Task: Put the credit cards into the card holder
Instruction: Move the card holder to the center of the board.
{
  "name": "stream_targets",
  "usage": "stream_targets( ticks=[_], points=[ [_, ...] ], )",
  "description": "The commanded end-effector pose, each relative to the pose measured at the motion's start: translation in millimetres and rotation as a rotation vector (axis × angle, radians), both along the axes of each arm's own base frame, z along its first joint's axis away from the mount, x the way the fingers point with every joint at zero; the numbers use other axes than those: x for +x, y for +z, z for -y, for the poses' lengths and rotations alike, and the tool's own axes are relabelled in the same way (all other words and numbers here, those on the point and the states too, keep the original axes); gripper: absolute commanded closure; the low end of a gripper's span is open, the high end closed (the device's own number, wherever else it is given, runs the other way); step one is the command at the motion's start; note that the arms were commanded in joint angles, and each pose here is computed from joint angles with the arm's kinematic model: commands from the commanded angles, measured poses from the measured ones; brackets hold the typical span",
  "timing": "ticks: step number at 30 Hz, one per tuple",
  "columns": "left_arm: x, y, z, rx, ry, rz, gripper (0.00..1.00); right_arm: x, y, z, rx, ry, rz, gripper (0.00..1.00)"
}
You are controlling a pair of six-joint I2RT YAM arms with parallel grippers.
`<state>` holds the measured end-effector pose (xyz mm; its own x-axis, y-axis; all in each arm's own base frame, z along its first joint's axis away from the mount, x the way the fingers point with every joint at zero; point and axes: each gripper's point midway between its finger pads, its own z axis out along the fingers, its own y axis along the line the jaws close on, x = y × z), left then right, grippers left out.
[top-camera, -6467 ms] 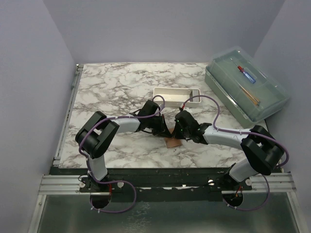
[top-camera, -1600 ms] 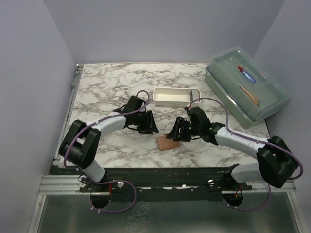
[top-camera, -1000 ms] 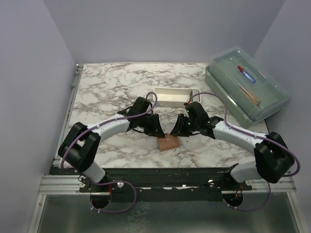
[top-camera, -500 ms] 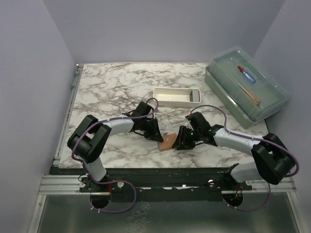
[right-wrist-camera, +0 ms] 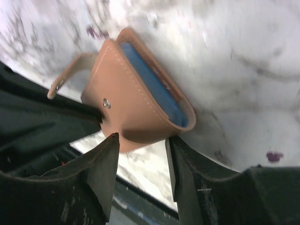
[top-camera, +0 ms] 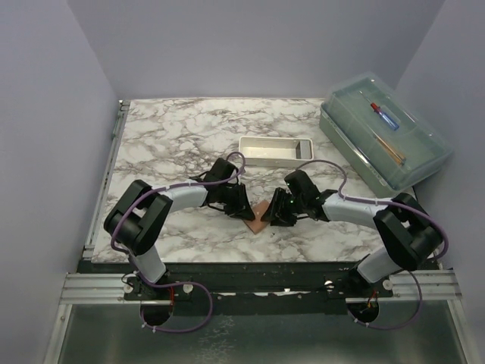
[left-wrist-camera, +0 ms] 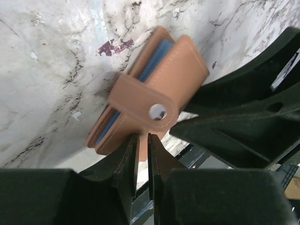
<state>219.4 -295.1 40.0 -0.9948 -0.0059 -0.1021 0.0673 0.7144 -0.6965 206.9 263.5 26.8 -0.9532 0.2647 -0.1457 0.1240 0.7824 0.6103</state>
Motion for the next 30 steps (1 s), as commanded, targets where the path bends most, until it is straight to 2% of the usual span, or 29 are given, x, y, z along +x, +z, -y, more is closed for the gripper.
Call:
stream_targets(
  ticks=[1, 8, 12, 14, 16, 21, 23, 26, 30],
  points=[
    [0, 4, -6, -0.013, 0.002, -0.003, 0.8, 32, -17, 18, -0.182, -0.016, 0.099, 0.5],
    [6, 28, -14, -0.095, 0.028, -0.022, 0.77, 48, -23, 12, -0.262, 0.166, 0.162, 0.51],
    [18, 47, -26, -0.115, 0.053, 0.014, 0.65, 52, -27, 6, -0.277, 0.212, 0.149, 0.49],
    [28, 58, -33, -0.088, 0.065, 0.068, 0.59, 53, -26, 3, -0.263, 0.218, 0.151, 0.46],
    [40, 65, -38, -0.034, 0.073, 0.13, 0.57, 53, -25, 0, -0.254, 0.225, 0.144, 0.43],
    [61, 53, -51, 0.125, 0.095, 0.191, 0.58, 50, -28, -3, -0.24, 0.226, 0.129, 0.37],
    [62, 50, -47, 0.14, 0.08, 0.191, 0.63, 49, -31, 0, -0.259, 0.22, 0.12, 0.37],
    [61, 41, -41, 0.179, 0.056, 0.188, 0.68, 46, -37, 5, -0.287, 0.218, 0.107, 0.38],
    [59, 36, -35, 0.241, 0.023, 0.219, 0.68, 41, -45, 6, -0.299, 0.221, 0.085, 0.45]
  ],
)
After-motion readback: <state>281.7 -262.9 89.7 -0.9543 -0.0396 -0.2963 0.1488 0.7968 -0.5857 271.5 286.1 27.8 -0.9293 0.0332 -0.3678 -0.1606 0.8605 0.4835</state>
